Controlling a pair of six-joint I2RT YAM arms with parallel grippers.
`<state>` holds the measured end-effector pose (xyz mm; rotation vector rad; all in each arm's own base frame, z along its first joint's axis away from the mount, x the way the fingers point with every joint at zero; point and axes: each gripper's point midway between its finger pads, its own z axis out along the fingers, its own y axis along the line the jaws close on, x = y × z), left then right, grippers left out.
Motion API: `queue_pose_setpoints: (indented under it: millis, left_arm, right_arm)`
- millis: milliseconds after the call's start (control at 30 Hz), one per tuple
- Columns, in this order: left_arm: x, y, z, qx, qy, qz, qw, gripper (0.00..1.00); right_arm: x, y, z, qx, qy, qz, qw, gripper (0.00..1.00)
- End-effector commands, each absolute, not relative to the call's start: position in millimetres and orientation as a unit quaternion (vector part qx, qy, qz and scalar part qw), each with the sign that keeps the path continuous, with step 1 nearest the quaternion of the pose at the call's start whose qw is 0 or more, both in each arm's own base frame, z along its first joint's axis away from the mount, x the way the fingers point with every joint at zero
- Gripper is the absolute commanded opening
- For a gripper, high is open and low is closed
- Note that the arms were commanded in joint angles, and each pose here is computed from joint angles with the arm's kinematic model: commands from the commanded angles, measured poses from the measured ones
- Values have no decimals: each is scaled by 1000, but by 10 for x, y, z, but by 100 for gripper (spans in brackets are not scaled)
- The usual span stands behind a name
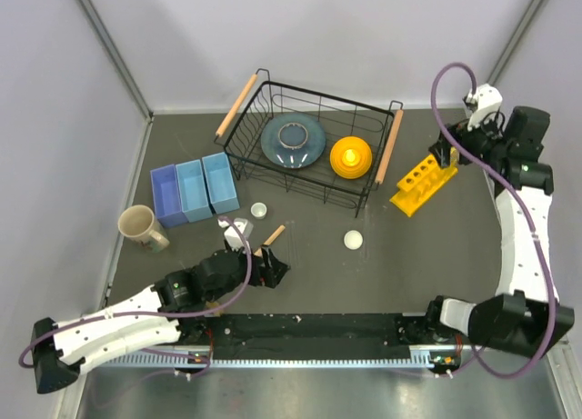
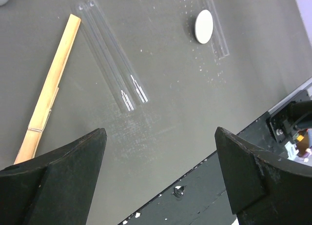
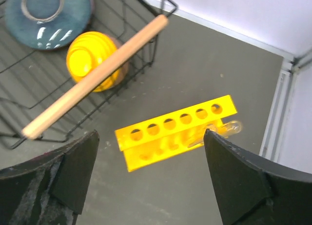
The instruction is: Organize the chemistry lab equipment
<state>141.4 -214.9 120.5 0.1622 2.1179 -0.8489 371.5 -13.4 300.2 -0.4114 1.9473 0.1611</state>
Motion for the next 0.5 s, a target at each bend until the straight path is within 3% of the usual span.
queue_pose_setpoints:
  millis: [0, 133, 267, 467]
  left_arm:
    - [1497, -2135, 1537, 32, 821, -360, 442, 99]
    - [1495, -2096, 1567, 15, 814, -371, 447, 99]
    - [1496, -2052, 1583, -10, 808, -383, 447, 99]
    - [1483, -2024, 1527, -29, 810, -387, 440, 99]
  right_arm:
    - [3318, 246, 3015, -219, 796, 150, 544, 99]
    - [2912, 710, 2927, -235, 767, 289, 522, 99]
    - [2624, 1066, 2565, -208, 769, 418, 437, 99]
    - [2404, 1406, 1963, -233, 804, 409, 365, 99]
